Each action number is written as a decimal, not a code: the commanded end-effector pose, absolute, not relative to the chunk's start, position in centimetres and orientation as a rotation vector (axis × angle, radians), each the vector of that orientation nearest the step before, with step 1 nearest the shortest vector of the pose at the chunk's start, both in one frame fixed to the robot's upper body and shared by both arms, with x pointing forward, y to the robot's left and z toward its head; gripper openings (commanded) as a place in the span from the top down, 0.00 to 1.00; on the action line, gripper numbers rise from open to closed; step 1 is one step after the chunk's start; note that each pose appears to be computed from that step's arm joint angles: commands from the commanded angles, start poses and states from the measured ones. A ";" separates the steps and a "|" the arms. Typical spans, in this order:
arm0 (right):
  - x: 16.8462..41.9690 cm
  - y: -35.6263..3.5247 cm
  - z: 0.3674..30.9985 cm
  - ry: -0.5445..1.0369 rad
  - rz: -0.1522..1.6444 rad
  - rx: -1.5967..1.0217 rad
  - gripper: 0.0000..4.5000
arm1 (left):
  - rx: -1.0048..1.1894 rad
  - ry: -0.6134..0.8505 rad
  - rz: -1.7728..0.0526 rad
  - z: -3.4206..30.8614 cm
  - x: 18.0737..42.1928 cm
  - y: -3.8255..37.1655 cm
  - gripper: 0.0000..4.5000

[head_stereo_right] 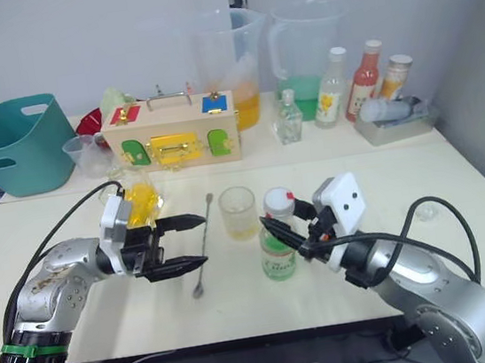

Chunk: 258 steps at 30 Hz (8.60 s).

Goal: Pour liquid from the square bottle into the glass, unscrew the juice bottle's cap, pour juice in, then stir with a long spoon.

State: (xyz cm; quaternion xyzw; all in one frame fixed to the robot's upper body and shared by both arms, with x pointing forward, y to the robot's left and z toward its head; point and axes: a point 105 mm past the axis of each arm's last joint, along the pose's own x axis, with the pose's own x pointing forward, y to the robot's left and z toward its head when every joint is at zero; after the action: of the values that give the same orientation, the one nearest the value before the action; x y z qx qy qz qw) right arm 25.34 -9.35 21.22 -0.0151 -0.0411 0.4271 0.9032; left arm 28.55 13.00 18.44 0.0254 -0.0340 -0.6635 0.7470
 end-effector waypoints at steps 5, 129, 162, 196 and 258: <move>25.8 -11.7 23.4 -0.087 1.041 -0.085 0.01 | 0.095 -0.137 -1.394 19.6 27.6 13.8 0.00; 20.9 -13.5 26.6 -0.019 1.111 -0.187 0.00 | 0.176 -0.103 -1.596 21.9 29.5 1.8 0.61; 25.2 -8.6 25.0 0.001 1.113 -0.196 0.63 | 0.219 -0.108 -1.592 21.8 28.5 1.9 0.71; 26.8 -7.9 28.5 -0.139 1.775 -0.473 0.01 | 0.253 -0.091 -1.538 20.6 26.3 3.4 0.71; 26.6 -9.9 26.9 0.021 1.891 -0.491 0.40 | 0.273 -0.079 -1.551 19.2 26.3 3.4 0.71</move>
State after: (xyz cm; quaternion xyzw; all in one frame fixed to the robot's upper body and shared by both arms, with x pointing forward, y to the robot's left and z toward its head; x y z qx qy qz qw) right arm 26.92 -8.58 25.43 -0.2037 0.0126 0.8048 0.5573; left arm 26.07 2.34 19.80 0.1179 -0.0553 -0.7057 0.6965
